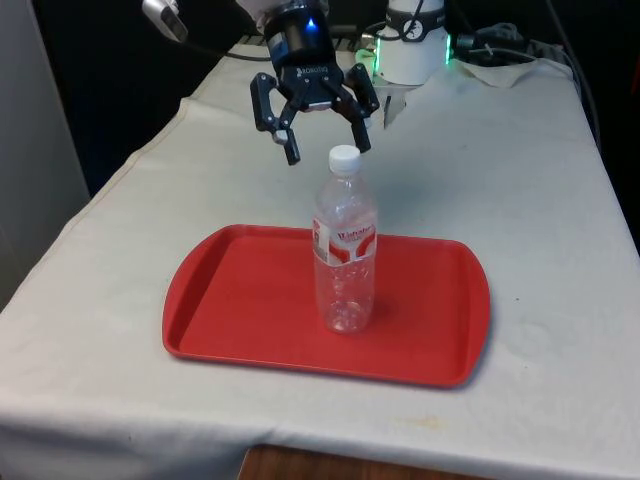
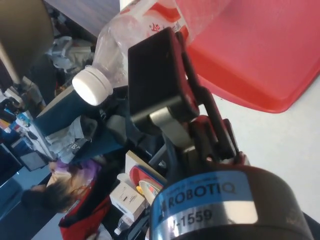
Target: Place the bottle upright on the tray.
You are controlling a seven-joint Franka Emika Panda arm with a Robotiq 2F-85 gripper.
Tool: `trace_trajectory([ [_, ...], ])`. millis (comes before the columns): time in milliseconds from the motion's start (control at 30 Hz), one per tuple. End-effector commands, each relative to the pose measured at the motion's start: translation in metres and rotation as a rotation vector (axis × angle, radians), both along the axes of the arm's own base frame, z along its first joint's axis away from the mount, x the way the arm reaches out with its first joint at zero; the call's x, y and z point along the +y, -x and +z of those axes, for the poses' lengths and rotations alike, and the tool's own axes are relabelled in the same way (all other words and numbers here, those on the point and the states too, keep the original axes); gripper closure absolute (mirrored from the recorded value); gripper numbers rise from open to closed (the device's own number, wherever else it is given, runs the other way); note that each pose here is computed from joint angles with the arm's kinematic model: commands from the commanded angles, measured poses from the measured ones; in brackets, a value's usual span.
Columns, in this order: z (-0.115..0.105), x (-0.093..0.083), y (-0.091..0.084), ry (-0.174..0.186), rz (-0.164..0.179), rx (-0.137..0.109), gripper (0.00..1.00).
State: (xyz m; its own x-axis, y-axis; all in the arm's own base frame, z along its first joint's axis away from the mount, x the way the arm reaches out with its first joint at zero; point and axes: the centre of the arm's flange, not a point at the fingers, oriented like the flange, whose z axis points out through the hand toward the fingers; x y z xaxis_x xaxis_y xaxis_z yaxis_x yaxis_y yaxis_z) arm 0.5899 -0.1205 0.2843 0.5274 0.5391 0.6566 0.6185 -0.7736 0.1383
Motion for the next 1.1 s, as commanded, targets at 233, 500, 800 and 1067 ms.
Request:
trace_trajectory([
  [233, -0.0005, -0.0002, 0.0007, 0.065, 0.015, -0.014, 0.00],
  [500, 0.0007, -0.0007, 0.0014, 0.112, 0.028, -0.026, 0.00],
  [800, 0.0021, -0.0010, 0.0016, 0.165, 0.040, -0.039, 0.00],
  [1067, 0.0042, -0.0017, 0.0012, 0.206, 0.048, -0.051, 0.00],
])
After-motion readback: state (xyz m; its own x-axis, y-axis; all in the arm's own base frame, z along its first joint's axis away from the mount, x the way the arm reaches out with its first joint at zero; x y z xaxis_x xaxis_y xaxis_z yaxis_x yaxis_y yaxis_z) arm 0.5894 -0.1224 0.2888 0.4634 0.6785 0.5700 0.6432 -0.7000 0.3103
